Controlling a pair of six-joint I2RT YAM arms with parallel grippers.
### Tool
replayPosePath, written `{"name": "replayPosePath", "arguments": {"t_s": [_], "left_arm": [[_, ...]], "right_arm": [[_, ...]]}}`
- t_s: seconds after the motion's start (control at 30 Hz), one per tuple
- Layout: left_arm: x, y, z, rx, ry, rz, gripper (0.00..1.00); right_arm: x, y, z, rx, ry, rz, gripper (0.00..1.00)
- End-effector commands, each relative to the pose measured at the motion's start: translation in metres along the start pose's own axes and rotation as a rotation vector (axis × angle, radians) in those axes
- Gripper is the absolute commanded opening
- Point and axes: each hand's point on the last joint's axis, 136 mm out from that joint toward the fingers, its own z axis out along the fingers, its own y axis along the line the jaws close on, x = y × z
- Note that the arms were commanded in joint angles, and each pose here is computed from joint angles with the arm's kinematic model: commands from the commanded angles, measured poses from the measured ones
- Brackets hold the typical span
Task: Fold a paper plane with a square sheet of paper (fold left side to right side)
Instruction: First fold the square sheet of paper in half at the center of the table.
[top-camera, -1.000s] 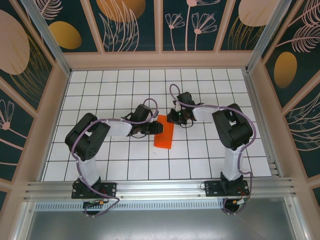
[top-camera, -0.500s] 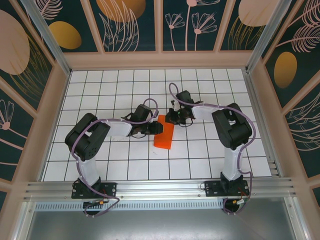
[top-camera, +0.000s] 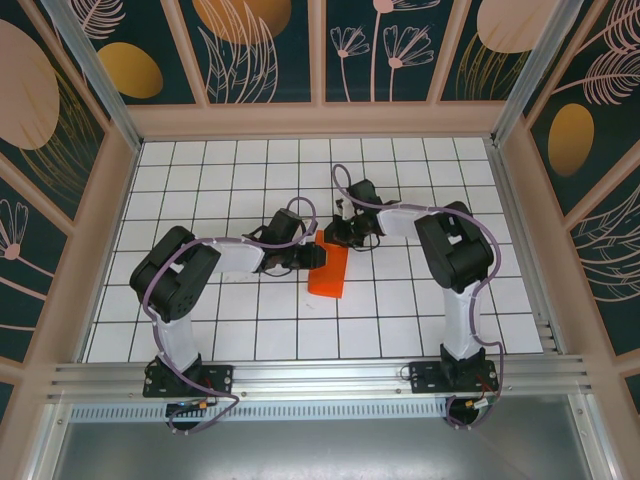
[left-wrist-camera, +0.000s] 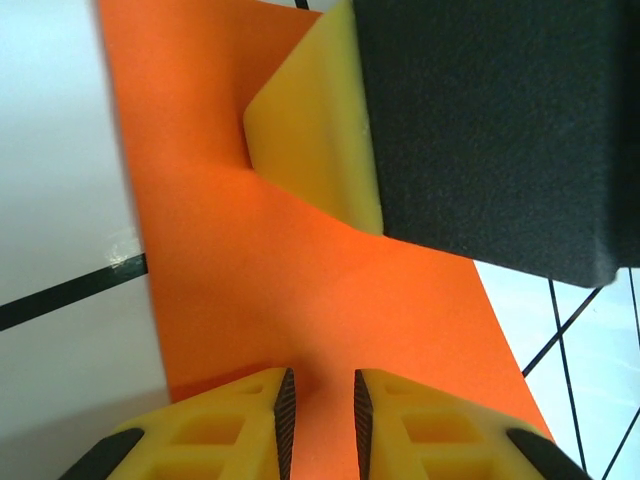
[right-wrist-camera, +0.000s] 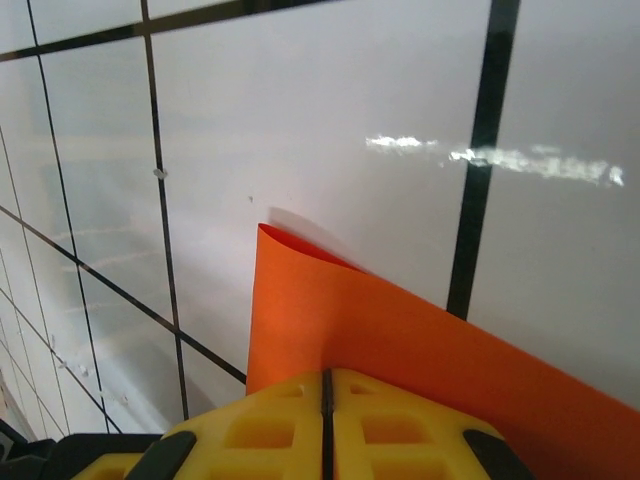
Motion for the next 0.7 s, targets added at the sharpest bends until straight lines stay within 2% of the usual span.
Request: {"name": "replayPosePath", "arguments": {"t_s": [0.0, 0.2, 0.67], "left_arm": [[0.026, 0.023, 0.006, -0.076, 0.071, -0.005, 0.26], [0.035, 0.010, 0.001, -0.050, 0.089, 0.085, 0.27], [0.076, 0.006, -0.008, -0.013, 0.152, 0.154, 0.26]], "right_arm": [[0.012, -0.017, 0.015, 0.061, 0.045, 0.013, 0.10], [0.030, -0.044, 0.019, 0.147, 0.083, 0.045, 0.10], [0.035, -0.048, 0.020, 0.175, 0.090, 0.053, 0.10]]}}
